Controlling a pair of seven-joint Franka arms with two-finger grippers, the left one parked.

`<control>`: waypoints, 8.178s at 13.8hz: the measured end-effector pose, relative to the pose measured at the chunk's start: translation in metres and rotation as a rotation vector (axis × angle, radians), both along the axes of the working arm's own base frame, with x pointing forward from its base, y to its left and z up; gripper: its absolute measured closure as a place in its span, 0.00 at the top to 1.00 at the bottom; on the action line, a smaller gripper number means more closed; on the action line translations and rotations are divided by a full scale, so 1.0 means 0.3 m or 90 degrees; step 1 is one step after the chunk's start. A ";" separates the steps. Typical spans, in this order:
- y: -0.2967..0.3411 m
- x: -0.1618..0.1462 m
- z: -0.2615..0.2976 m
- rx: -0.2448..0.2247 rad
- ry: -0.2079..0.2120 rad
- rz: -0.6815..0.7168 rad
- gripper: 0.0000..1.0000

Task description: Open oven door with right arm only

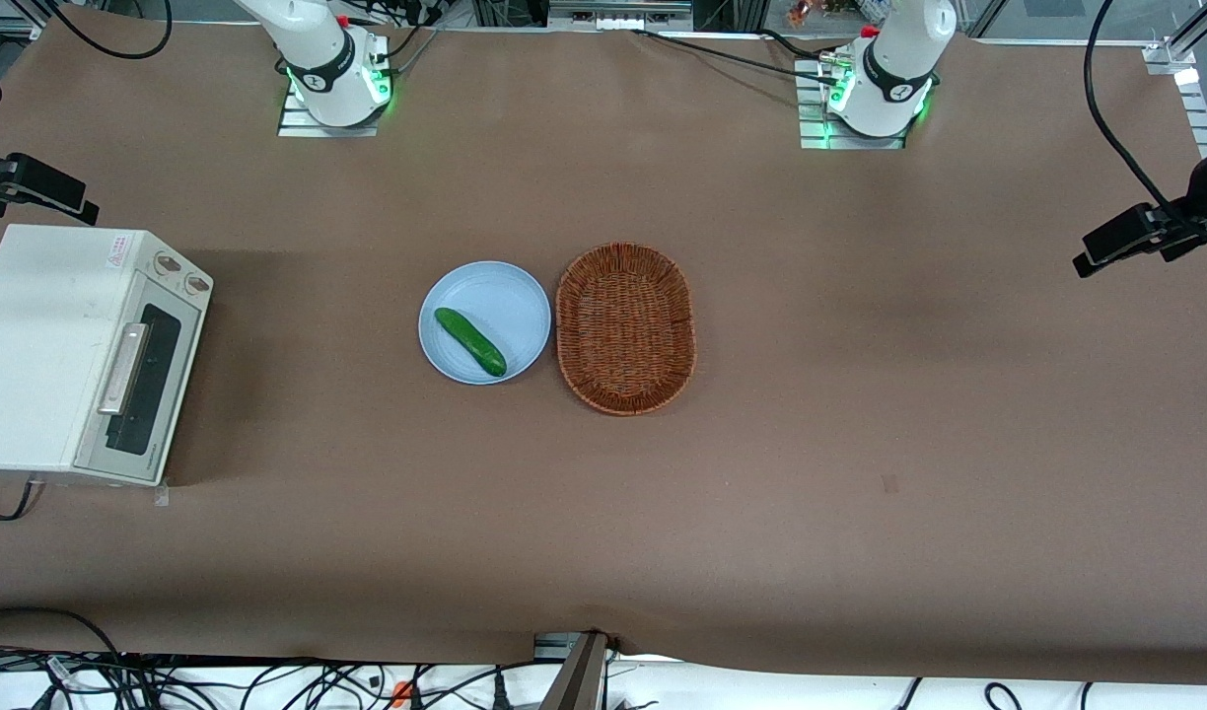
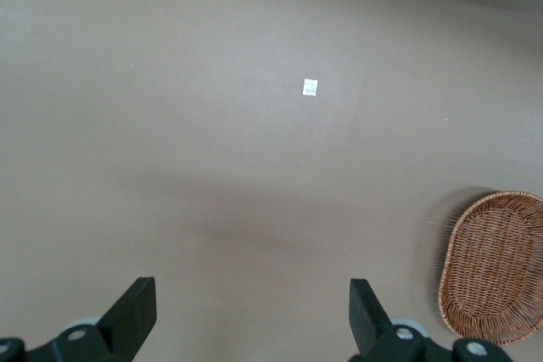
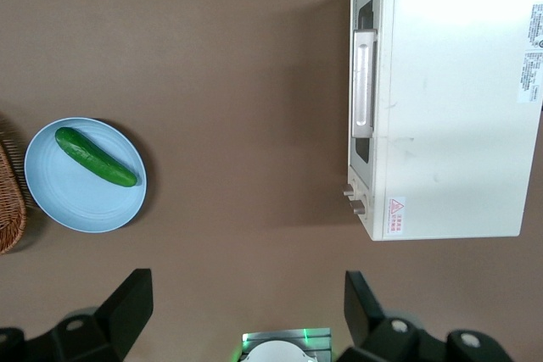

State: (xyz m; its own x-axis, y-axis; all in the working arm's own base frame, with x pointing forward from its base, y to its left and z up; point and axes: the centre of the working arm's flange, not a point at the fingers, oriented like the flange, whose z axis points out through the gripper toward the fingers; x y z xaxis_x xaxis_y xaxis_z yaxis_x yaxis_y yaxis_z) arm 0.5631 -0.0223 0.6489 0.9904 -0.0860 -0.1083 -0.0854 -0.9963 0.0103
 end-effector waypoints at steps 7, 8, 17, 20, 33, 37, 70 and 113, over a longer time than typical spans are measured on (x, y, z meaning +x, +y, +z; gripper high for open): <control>0.001 0.004 -0.019 0.000 0.008 0.001 1.00; 0.002 0.005 -0.024 0.001 0.010 0.002 1.00; 0.025 0.005 -0.039 0.001 0.018 0.011 1.00; 0.037 0.004 -0.041 0.002 0.020 0.015 1.00; 0.257 0.117 -0.395 -0.088 0.158 0.093 0.41; 0.323 0.169 -0.556 -0.248 0.203 0.157 0.01; -0.058 0.386 -1.099 -0.344 0.314 0.400 0.01; 0.061 0.341 -1.603 0.021 0.303 0.153 0.01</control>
